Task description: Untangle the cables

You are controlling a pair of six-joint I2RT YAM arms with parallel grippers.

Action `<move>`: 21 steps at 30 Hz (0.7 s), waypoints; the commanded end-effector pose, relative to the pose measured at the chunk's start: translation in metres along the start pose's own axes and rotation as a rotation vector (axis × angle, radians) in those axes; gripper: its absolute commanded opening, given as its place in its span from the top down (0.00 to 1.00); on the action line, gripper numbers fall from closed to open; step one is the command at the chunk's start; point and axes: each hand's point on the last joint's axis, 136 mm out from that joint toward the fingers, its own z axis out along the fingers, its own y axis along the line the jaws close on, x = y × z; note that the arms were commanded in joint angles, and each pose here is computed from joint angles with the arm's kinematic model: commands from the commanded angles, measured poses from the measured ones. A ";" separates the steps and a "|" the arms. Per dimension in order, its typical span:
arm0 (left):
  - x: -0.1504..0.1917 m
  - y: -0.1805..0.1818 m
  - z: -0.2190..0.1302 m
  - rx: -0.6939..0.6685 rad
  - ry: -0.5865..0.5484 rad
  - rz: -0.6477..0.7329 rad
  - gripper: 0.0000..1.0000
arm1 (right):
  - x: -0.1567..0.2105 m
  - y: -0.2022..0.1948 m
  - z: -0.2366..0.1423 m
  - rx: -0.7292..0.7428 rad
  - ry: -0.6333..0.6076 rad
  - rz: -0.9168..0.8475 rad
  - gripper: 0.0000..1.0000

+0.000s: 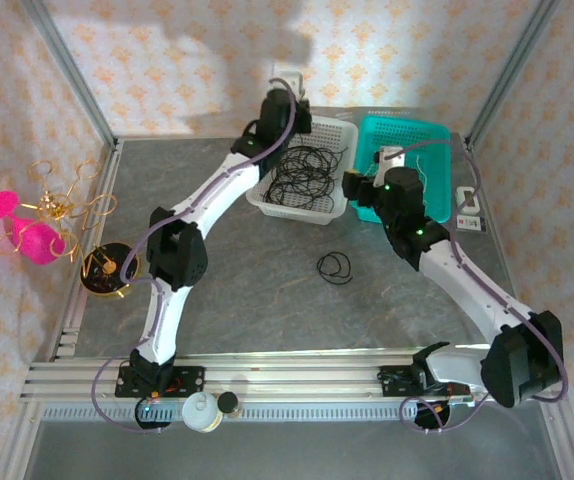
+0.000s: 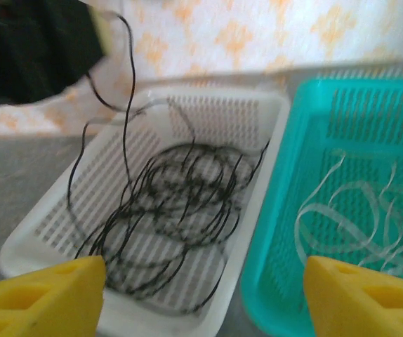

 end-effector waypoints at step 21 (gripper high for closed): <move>0.078 0.035 -0.202 -0.027 0.102 -0.042 0.22 | 0.213 0.035 -0.006 0.055 0.550 0.022 0.37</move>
